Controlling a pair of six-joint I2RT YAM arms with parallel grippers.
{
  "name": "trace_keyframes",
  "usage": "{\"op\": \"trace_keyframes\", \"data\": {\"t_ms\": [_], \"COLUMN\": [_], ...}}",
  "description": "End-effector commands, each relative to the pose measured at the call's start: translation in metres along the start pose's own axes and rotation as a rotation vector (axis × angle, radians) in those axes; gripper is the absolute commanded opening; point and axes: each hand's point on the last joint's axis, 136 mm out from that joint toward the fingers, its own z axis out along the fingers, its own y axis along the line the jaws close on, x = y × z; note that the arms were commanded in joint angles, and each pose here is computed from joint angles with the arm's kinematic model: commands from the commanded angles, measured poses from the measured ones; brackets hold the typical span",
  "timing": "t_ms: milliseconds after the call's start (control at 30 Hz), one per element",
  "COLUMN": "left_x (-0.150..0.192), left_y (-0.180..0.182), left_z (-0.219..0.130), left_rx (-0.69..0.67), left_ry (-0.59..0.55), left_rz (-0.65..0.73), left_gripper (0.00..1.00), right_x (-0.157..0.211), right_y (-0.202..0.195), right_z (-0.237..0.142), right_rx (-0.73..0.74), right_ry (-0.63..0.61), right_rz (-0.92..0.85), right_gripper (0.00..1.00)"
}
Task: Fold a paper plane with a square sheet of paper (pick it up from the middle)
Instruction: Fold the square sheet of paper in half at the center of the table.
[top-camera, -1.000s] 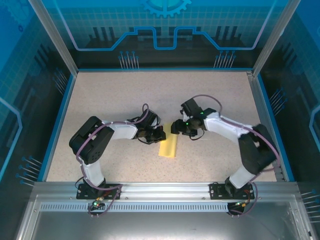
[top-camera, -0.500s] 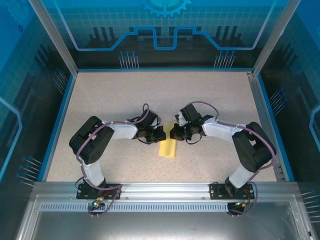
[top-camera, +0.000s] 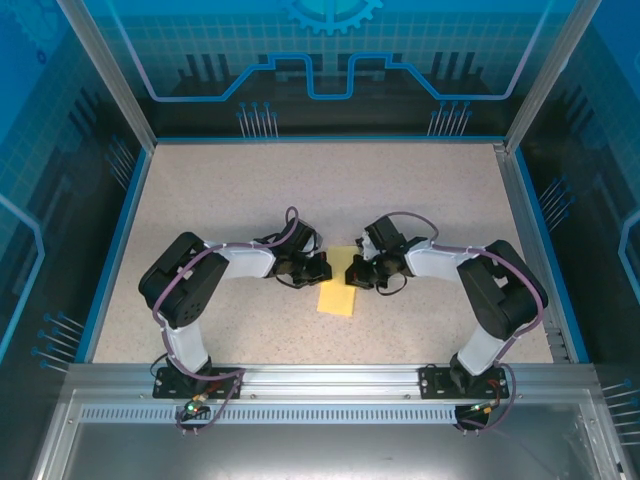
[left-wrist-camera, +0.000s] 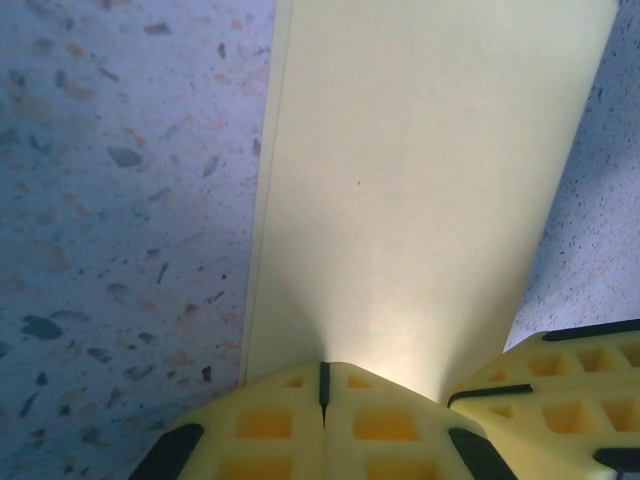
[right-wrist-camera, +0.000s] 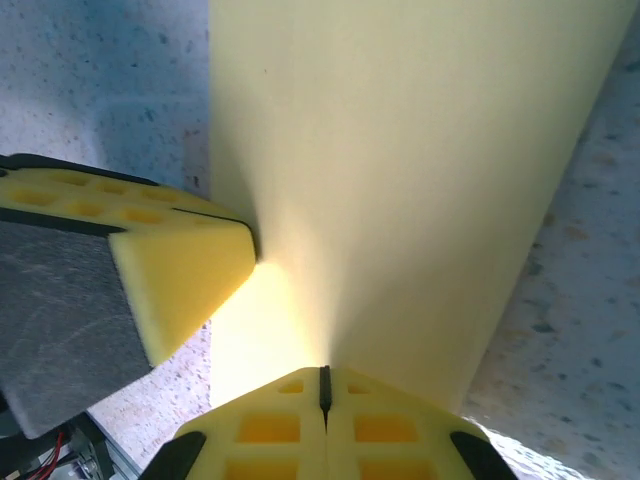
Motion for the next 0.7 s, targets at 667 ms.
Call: {"op": "trace_keyframes", "data": {"t_ms": [667], "left_x": [0.018], "left_y": [0.043], "left_z": [0.013], "left_rx": [-0.155], "left_ry": [0.060], "left_rz": [-0.013], "left_gripper": [0.00], "right_x": [0.010], "right_y": [-0.021], "right_z": [0.004], "right_rx": [-0.015], "right_ry": [0.016], "right_rz": [-0.026], "right_gripper": [0.00]}}
